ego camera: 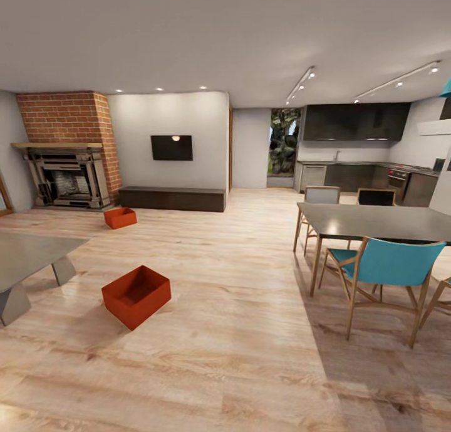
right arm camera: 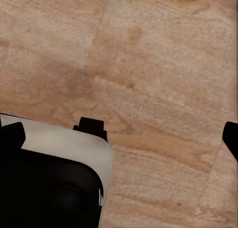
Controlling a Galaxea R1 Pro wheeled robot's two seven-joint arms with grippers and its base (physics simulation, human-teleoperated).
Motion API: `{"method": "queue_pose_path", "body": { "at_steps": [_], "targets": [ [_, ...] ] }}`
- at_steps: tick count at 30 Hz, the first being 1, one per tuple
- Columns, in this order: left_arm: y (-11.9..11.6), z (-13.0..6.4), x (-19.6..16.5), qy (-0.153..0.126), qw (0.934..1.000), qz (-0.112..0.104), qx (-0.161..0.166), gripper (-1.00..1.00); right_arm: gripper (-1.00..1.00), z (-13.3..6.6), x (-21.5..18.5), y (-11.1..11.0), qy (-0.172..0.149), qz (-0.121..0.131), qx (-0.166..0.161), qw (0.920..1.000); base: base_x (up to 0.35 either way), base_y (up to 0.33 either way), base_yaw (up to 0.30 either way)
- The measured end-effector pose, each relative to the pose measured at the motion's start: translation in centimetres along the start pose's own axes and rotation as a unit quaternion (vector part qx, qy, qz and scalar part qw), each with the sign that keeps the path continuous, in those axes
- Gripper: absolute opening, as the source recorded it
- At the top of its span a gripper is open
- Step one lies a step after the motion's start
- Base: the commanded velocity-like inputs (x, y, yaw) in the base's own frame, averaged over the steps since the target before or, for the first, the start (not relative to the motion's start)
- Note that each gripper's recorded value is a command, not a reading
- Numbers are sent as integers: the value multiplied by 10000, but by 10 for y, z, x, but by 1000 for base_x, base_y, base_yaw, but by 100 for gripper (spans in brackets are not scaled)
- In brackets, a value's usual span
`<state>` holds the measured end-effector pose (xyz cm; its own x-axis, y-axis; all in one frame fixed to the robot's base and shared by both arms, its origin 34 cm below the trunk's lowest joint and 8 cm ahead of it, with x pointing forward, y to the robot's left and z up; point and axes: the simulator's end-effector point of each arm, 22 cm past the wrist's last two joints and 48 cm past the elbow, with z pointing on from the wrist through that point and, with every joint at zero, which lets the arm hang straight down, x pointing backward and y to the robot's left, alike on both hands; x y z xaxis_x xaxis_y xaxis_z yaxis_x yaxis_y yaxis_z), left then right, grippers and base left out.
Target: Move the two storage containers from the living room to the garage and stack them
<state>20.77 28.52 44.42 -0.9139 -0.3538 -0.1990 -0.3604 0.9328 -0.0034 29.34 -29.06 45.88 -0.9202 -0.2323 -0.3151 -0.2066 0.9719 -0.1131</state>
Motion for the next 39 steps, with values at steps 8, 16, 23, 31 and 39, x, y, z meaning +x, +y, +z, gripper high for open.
{"method": "queue_pose_path", "body": {
  "at_steps": [8, 16, 23, 31, 39],
  "targets": [
    [0, 0, 0, 0, 10000, 0, 0, 100, 100, 0, 0, 0, 7, -3, 7, 10000, 322, 0, 0],
    [0, 0, 0, -6, 10000, 0, 0, 100, 100, 0, 0, -2, 3, 4, 53, 10000, 322, 0, 0],
    [0, 0, 0, -7, 10000, 2, 0, 100, 100, 0, -1, 1, -10, 14, 38, 10000, 319, -47, 52],
    [0, 0, 0, -7, 10000, 9, 0, 100, 100, 0, -1, -2, -9, 9, 61, 10000, 295, -134, 234],
    [0, 0, 0, -6, 10000, 15, 2, 100, 100, 0, -1, -2, -7, 3, 59, 10000, 276, -168, 122]
  ]
}}
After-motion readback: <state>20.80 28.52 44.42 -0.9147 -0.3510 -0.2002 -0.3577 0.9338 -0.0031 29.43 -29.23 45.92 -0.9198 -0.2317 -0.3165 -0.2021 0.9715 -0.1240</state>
